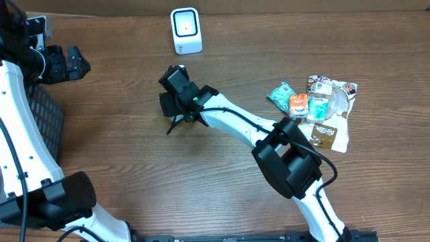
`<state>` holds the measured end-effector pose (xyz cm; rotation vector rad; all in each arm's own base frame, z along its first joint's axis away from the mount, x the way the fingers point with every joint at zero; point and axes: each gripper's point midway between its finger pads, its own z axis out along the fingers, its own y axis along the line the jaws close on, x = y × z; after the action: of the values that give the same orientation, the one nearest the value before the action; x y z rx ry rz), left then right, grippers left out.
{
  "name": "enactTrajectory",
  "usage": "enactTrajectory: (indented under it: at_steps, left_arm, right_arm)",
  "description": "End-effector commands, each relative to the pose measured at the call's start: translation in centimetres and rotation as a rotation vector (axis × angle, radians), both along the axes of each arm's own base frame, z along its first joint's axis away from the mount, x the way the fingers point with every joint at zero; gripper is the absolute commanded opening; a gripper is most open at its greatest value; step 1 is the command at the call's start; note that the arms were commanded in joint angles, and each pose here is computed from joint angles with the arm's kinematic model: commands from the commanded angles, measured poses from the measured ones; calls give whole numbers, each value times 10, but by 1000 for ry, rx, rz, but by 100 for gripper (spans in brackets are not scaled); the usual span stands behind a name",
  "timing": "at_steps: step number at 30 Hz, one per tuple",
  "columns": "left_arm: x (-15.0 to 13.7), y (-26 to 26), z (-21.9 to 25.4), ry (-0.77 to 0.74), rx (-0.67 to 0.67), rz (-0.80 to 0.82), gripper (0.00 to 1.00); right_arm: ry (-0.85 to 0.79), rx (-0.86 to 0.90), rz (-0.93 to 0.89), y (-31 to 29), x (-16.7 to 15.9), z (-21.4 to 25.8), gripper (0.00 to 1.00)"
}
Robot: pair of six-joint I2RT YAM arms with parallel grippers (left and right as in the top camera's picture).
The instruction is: Scan the item barcode
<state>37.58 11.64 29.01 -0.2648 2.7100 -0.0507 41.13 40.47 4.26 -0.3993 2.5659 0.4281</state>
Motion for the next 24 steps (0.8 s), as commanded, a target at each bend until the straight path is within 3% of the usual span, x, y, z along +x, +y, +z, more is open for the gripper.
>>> enactTrajectory:
  at_steps: [1, 5, 8, 15, 20, 24]
  left_arm:
    - [-1, -1, 10, -28, 18, -20, 100]
    - [-1, -1, 10, -27, 18, -19, 100]
    - [-1, -1, 10, -28, 18, -20, 100]
    - [-1, -1, 10, -27, 18, -19, 100]
    - [-1, -1, 10, -28, 18, -20, 99]
    - [-1, -1, 10, -27, 18, -19, 99]
  right_arm:
    - [-109, -68, 158, -3, 0, 35, 56]
    - [-218, -163, 352, -7, -4, 60, 54]
    - [-243, -293, 763, -11, -36, 53, 52]
    - [-228, -36, 1468, -5, -129, 52, 48]
    - [-271, -21, 1519, -14, -121, 53, 47]
    - [-254, -24, 1490, -25, -112, 51, 53]
